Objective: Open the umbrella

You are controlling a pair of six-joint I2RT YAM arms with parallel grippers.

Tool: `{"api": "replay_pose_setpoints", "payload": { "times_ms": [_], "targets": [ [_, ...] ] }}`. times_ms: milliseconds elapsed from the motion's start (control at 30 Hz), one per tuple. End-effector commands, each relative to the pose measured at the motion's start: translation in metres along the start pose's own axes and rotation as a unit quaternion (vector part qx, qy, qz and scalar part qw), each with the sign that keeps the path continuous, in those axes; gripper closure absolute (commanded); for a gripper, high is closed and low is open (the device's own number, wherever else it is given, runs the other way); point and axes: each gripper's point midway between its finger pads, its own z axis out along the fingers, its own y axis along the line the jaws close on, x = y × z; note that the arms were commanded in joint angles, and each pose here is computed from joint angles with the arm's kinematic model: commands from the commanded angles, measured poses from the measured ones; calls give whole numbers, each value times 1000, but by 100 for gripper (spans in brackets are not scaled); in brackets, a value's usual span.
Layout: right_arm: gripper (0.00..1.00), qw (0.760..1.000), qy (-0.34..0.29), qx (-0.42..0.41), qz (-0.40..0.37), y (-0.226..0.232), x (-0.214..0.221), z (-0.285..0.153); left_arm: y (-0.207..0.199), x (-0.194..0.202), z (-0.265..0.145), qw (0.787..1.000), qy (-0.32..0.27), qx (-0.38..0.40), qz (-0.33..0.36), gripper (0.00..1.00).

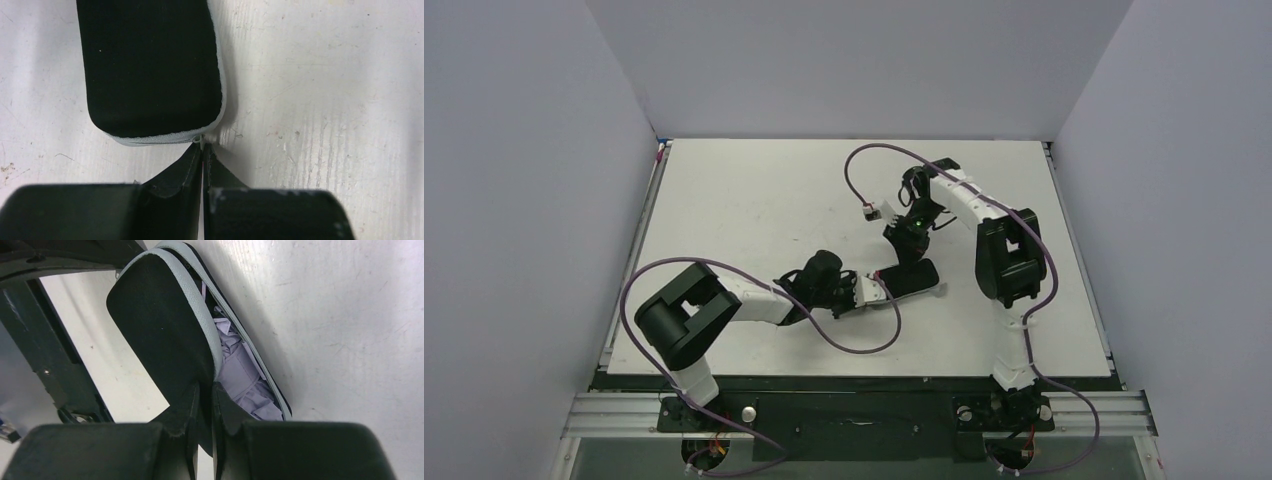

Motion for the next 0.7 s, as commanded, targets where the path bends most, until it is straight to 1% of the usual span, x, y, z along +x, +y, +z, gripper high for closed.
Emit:
{"api": "replay_pose_setpoints", "payload": {
  "times_ms": [0,67,133,167,200,233,267,300,367,400,433,533,667],
  "targets": [
    [100,998,-23,41,44,-38,9,12,-21,9,-1,998,22,16,-48,100],
    [100,997,-39,7,61,-25,9,11,-13,11,1,996,25,-1,-90,100],
    [100,998,-33,-33,51,-5,15,11,-1,13,2,992,24,-18,-126,100],
    [95,998,-24,-51,35,6,20,9,5,16,2,990,26,-25,-136,100],
    [79,997,-17,-69,29,17,24,13,10,14,2,990,22,-32,-138,100],
    [60,997,-13,-78,12,25,27,12,14,15,2,989,22,-36,-138,100],
    [53,996,-8,-86,-1,34,30,14,18,12,2,991,19,-37,-129,100],
    [43,996,-6,-89,-8,38,30,17,23,10,3,992,16,-39,-116,100],
    [37,997,-9,-81,-11,38,27,21,26,7,5,995,13,-33,-97,100],
    [37,997,-12,-77,-3,38,24,21,26,7,6,995,13,-30,-94,100],
    [36,998,-20,-66,-8,32,18,22,28,3,7,996,9,-29,-88,100],
    [36,998,-32,-50,12,24,6,26,30,1,9,995,12,-27,-90,100],
    [36,997,-41,-46,38,24,-2,33,30,-1,8,994,8,-31,-100,100]
  ]
}}
